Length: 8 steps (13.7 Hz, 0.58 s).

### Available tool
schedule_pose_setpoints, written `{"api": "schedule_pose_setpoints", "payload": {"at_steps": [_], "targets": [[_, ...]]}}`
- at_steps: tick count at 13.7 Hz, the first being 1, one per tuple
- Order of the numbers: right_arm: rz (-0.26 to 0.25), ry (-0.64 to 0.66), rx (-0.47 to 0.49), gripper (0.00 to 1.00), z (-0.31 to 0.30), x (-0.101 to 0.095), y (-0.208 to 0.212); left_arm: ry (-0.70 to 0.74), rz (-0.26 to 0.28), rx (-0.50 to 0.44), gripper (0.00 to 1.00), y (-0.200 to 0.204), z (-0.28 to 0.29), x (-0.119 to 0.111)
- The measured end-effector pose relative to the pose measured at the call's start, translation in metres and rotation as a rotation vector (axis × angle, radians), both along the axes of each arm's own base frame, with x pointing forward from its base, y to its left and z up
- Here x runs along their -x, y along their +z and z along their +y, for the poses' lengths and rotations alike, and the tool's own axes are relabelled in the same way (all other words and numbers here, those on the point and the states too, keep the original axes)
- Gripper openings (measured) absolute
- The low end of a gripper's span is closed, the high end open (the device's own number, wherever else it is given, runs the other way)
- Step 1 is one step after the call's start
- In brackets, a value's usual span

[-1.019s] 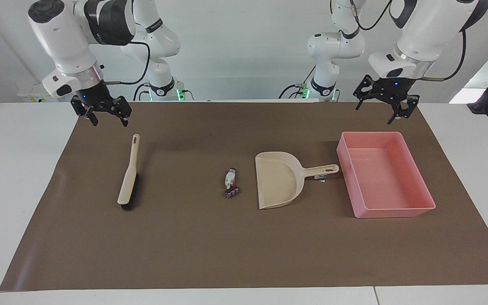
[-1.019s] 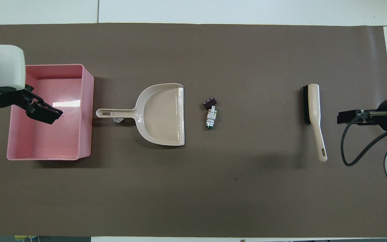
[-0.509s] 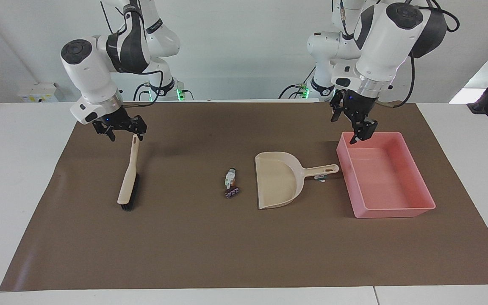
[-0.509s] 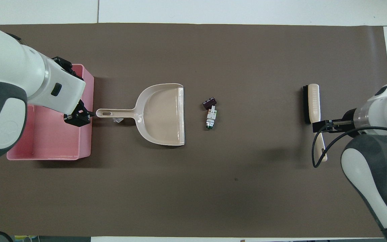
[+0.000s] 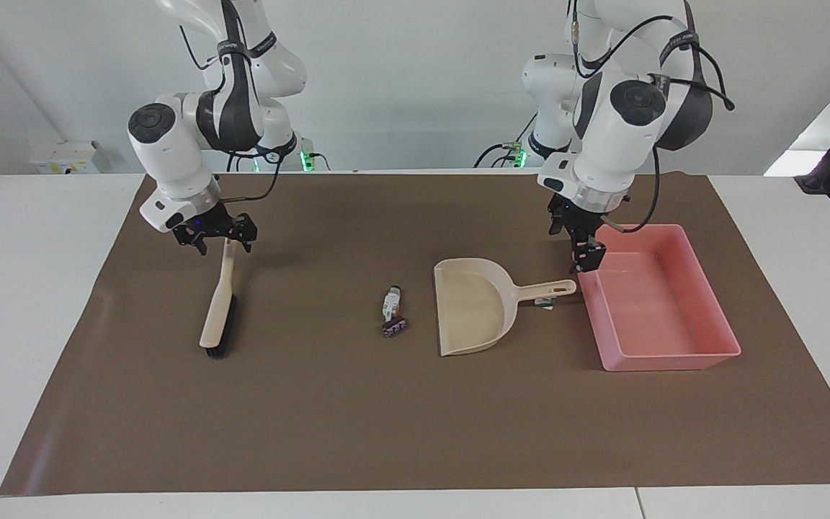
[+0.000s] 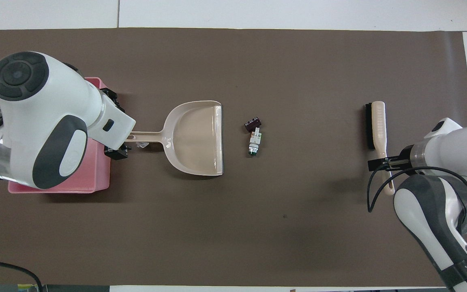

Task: Clean e-waste and dump in bin
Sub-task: 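Grasp the dustpan handle with the left gripper while the right gripper grasps the brush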

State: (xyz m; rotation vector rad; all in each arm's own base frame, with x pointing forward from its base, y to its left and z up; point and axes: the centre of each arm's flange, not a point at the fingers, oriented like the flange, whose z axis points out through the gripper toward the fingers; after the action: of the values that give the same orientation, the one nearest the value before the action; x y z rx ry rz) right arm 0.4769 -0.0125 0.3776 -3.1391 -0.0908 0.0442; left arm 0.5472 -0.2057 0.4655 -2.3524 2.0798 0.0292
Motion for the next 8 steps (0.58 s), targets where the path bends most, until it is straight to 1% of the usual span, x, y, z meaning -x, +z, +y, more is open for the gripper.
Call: {"api": "schedule_pose_setpoints", "payload": {"at_steps": [2, 5, 6, 8], "targets": [[0.004, -0.005, 0.0, 1.0, -0.006, 0.003, -0.008, -0.015, 0.006, -0.009, 1.0, -0.025, -0.008, -0.005], [-0.002, -0.01, 0.0, 1.0, -0.01, 0.006, -0.019, -0.014, 0.013, -0.014, 1.0, -0.052, -0.015, -0.012], [0.001, -0.011, 0.0, 1.0, -0.01, 0.006, -0.021, -0.013, 0.011, -0.019, 1.0, -0.058, -0.016, -0.013], [0.01, -0.011, 0.0, 1.0, -0.01, 0.008, -0.025, -0.003, -0.012, -0.04, 1.0, -0.072, -0.021, -0.013]]}}
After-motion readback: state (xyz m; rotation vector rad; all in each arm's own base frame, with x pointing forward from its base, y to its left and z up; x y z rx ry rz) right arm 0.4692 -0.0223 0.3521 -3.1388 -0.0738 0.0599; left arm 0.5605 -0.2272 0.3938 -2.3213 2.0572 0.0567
